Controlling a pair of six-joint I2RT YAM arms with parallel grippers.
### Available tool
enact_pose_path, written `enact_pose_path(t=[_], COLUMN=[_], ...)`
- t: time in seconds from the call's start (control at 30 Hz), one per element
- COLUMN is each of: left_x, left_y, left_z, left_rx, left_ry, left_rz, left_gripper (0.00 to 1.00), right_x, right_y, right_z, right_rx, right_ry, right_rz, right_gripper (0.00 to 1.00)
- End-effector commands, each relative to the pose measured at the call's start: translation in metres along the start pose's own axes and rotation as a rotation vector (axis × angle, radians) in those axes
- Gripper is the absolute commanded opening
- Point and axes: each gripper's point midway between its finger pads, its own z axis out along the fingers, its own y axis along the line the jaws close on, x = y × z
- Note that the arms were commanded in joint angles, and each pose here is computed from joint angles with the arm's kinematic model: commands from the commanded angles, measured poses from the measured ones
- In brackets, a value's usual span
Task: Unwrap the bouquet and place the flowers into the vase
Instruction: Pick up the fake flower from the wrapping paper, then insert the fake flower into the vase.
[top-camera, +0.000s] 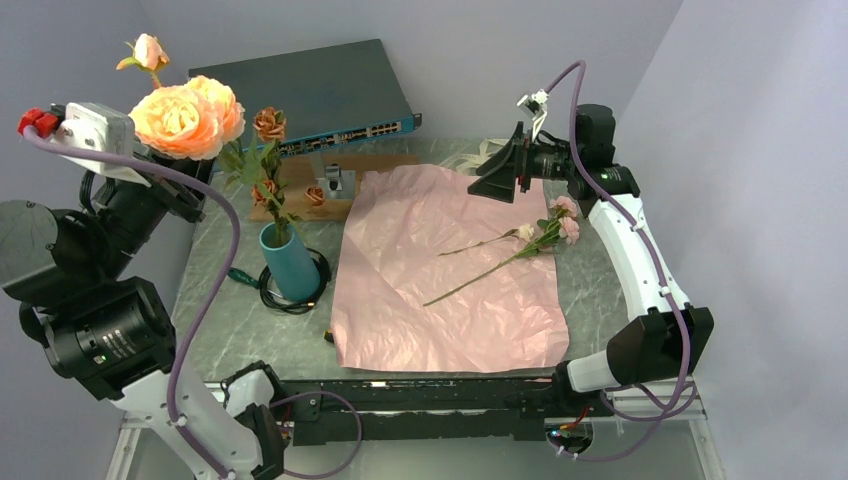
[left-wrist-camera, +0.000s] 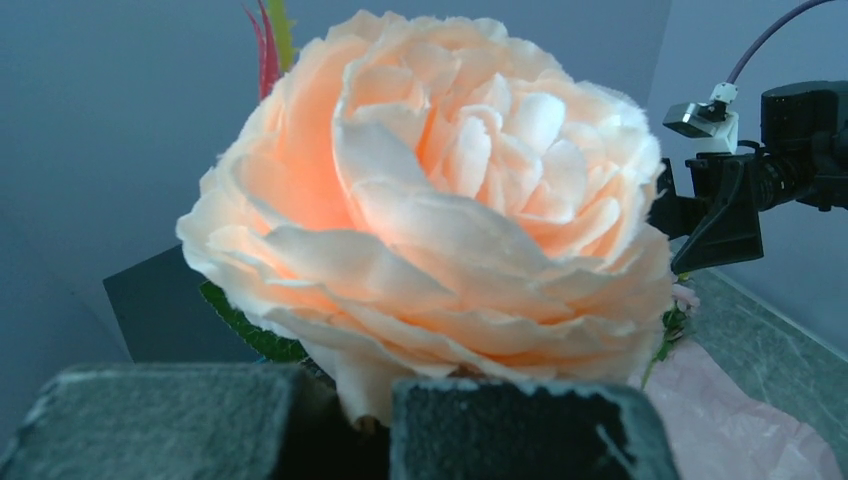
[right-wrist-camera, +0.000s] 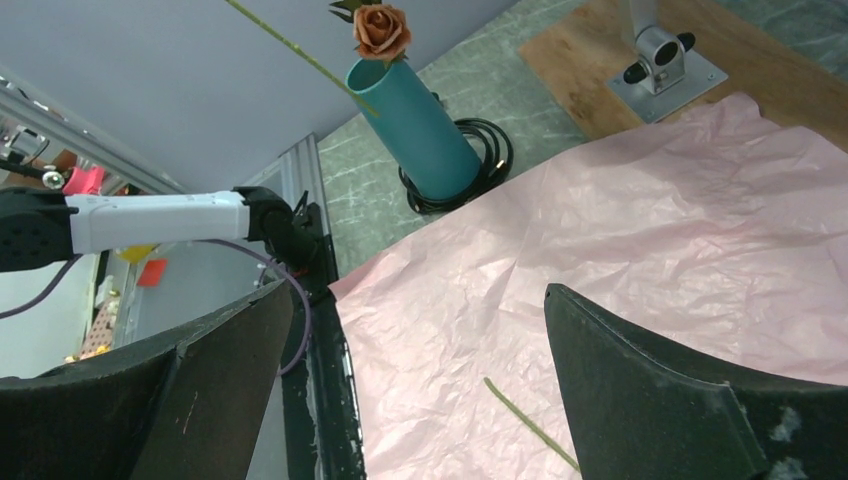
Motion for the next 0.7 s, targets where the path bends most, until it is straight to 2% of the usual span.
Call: enact_pose_path(t=[0.0, 0.13, 0.37, 0.67], left_x=[0.002, -0.016, -0.040, -0.042], left_y=[0.013, 0.016, 0.000, 0.003], left_z=[0.009, 0.011, 0.012, -0.004], left_rx=[-0.014, -0.031, 0.051, -0.097], left_ry=[0.010, -0.018, -0.035, -0.038], left_rz=[-0.084, -0.065, -0.040, 0.044], left_gripper=[0.00, 0.00, 0.00, 0.00], right_x=[-0.010, -0.007, -0.002, 0.005], right_y=[0.010, 0.009, 0.002, 0.000], right_z=[-0.003, -0.004, -0.005, -0.004], right_rx=[-0.006, 0.003, 0.032, 0.037], right_ry=[0.002, 0.009, 0.030, 0.040], right_rz=[-0.081, -0.089, -0.079, -0.056], right_gripper=[1.00, 1.00, 1.00, 1.00])
